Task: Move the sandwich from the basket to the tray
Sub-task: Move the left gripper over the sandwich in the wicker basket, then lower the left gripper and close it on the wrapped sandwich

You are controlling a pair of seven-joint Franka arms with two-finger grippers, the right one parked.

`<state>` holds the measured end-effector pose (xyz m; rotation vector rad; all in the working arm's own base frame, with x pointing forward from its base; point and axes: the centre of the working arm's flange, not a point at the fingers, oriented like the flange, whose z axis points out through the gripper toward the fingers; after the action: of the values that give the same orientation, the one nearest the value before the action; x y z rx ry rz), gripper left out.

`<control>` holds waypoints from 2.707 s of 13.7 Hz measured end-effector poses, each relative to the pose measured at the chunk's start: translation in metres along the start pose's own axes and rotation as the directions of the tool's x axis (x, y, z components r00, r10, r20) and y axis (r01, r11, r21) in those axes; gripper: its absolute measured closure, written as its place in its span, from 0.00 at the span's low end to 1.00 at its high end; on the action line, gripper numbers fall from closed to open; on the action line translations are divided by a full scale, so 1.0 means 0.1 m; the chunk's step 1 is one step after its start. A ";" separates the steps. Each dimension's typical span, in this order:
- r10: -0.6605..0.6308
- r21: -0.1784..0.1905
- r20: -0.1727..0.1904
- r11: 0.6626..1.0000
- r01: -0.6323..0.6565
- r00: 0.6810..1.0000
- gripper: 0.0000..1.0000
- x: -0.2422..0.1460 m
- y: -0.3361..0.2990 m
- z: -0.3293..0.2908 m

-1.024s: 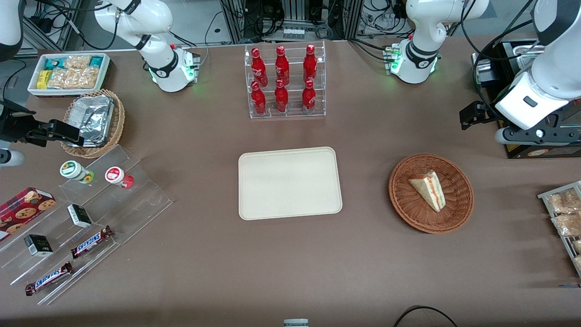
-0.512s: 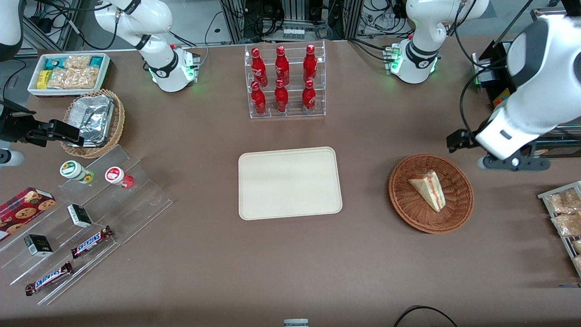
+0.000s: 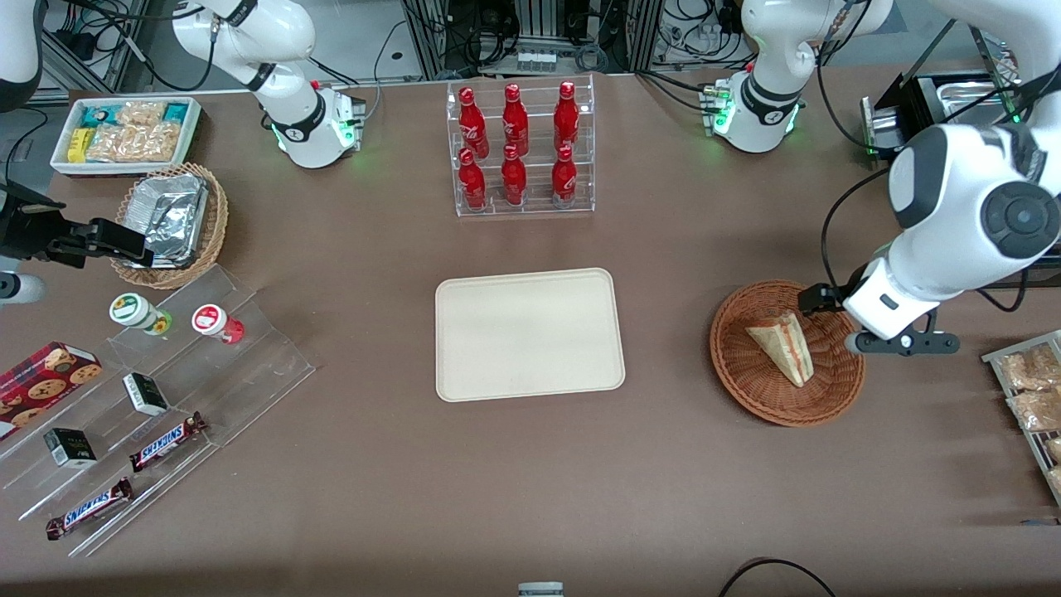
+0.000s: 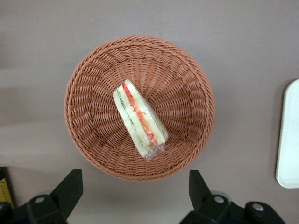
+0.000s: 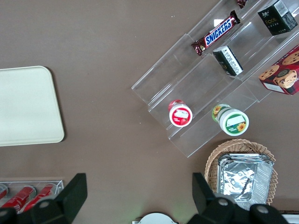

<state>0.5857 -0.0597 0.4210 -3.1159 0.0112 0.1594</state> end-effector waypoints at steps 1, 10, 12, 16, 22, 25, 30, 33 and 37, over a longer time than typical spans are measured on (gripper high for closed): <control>-0.024 -0.001 -0.003 1.000 0.024 1.000 0.00 0.01 0.00 0.08; -0.500 0.002 0.019 0.866 0.501 0.866 0.00 0.07 0.09 0.65; -0.525 0.008 0.029 0.851 0.525 0.851 0.00 0.09 0.12 0.77; -0.533 0.007 0.030 0.846 0.533 0.846 0.00 0.07 0.12 0.94; -0.539 -0.008 0.017 0.842 0.539 0.842 0.00 -0.06 0.09 1.34; -0.540 -0.012 0.016 0.841 0.540 0.841 0.00 -0.09 0.08 1.49; -0.550 -0.009 0.026 0.835 0.551 0.835 0.30 -0.11 0.08 1.64; -0.552 -0.009 0.026 0.833 0.553 0.833 0.59 -0.12 0.08 1.64; -0.545 -0.010 0.020 0.838 0.545 0.838 0.74 -0.05 0.12 1.33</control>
<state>0.5667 -0.0685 0.2893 -2.9769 -0.8731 0.1681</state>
